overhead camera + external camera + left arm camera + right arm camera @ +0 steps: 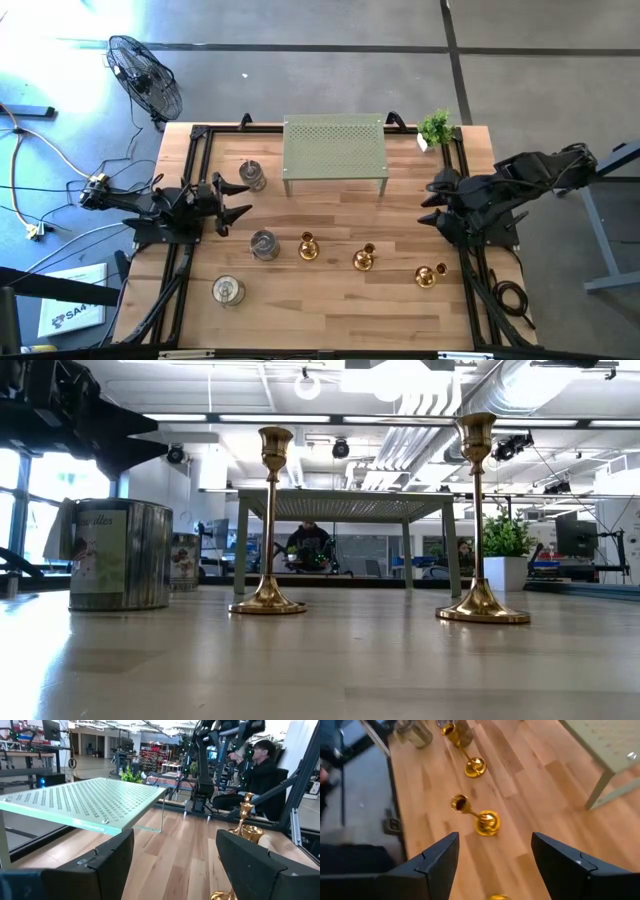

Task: Pick & Place candle stick holders
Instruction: Put the right gold candle holder on the shelf

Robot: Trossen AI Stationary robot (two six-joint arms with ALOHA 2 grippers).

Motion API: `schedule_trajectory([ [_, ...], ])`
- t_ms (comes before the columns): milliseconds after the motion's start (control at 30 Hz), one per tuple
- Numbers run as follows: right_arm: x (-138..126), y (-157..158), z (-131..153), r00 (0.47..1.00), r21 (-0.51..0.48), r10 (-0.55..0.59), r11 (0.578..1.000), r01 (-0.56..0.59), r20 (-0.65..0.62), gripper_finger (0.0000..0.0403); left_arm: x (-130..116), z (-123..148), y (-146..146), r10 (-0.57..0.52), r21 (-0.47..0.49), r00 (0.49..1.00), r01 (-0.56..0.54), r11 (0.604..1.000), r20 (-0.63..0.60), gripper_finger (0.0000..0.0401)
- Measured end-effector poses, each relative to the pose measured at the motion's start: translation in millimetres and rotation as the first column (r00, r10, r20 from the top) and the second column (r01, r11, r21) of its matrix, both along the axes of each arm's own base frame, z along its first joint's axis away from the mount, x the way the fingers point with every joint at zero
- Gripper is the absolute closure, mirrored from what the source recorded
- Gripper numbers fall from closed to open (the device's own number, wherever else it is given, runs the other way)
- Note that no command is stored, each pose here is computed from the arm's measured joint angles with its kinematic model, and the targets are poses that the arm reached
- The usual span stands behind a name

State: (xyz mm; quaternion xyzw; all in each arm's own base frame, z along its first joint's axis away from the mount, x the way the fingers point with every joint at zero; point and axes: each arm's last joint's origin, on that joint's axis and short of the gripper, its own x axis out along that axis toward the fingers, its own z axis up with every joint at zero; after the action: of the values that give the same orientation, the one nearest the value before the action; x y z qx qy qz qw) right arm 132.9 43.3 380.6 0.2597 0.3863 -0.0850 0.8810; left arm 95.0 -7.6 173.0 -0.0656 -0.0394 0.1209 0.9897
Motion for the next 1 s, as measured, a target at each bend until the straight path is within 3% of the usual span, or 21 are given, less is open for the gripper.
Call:
schedule_trajectory([
  [233,17,10,8,0.994,0.145,0.001,0.989,0.015,-0.105,0.0160,0,0,-1,-0.028,-0.024,1.000,0.028,0.999,0.006,0.0123],
  [333,23,15,2,0.973,0.220,-0.004,0.974,0.056,-0.233,0.0160,0,0,-1,-0.029,-0.024,1.000,0.029,0.999,0.006,0.0123],
  [433,27,19,-7,0.912,0.253,-0.044,0.954,0.159,-0.408,0.0160,0,0,-1,-0.029,-0.024,1.000,0.029,0.999,0.006,0.0123],
  [600,30,21,-23,0.750,0.157,-0.177,0.923,0.351,-0.638,0.0160,0,0,-1,-0.028,-0.024,1.000,0.028,0.999,0.006,0.0123],
  [767,49,28,-34,0.727,0.118,-0.234,0.910,0.397,-0.646,0.0160,0,0,-1,-0.028,-0.024,1.000,0.028,0.999,0.006,0.0123],
  [1000,57,44,-48,0.603,0.044,-0.310,0.866,0.499,-0.736,0.0160,0,0,-1,-0.030,-0.024,1.000,0.030,0.999,0.005,0.0123],
])
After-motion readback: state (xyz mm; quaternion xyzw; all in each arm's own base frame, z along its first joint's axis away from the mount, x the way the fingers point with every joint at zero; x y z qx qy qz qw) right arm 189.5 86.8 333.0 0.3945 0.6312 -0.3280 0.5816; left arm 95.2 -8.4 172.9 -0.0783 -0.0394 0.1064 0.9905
